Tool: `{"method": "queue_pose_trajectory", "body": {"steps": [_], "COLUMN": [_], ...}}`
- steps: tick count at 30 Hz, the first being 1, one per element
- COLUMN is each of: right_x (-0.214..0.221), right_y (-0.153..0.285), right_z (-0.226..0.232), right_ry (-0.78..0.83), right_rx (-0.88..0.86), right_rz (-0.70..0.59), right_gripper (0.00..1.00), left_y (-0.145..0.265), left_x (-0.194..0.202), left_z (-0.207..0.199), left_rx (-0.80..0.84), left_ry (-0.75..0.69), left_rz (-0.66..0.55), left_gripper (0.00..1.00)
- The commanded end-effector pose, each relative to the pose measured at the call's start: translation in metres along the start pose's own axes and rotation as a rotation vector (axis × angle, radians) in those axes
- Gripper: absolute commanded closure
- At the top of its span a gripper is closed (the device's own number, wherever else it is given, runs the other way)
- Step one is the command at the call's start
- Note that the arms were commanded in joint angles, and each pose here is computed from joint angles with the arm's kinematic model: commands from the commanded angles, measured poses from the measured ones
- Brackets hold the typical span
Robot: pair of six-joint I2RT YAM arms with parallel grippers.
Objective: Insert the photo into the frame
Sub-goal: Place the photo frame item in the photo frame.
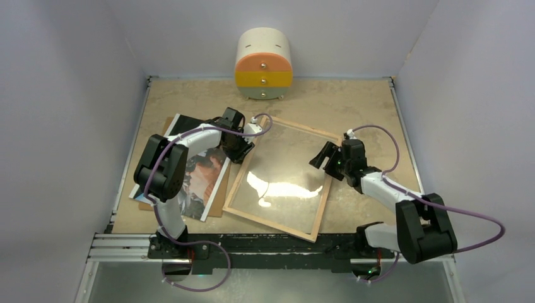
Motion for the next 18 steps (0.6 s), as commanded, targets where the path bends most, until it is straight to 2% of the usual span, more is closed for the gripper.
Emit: {"method": "queue_pose_trajectory", "body": {"steps": [1,7,18], "right_x": [-0.011,-0.041,-0.077], "right_y": [-0.007,-0.013,-0.003], "right_z": [-0.01,-0.007,0.028], "right_ry": [0.01,0.021,0.126], "right_rx": [0.043,0.013,-0.095], "right_rz": [0.004,-0.007,-0.027], "right_gripper": [0.2,0.2,0.18], "left_y": [-0.001,0.005,0.003], "left_x": [0.002,0.0,-0.013], "left_z": [-0.009,-0.021,-0.052], "left_rx": [0.052,0.089,0.202], "left_ry": [-0.011,-0.021,-0.044], "left_rz": [-0.011,-0.03,-0.056], "left_gripper": [0.6,0.6,0.6]}}
Point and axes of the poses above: each gripper's point midway between its finger pads, its own y axis back along the fingers, its own z axis along the line the jaws close on, x = y × z, the point moved 4 cm from there along y, back along the fingers, and after that the axes turned 2 degrees about y, right-handed, at the moved point
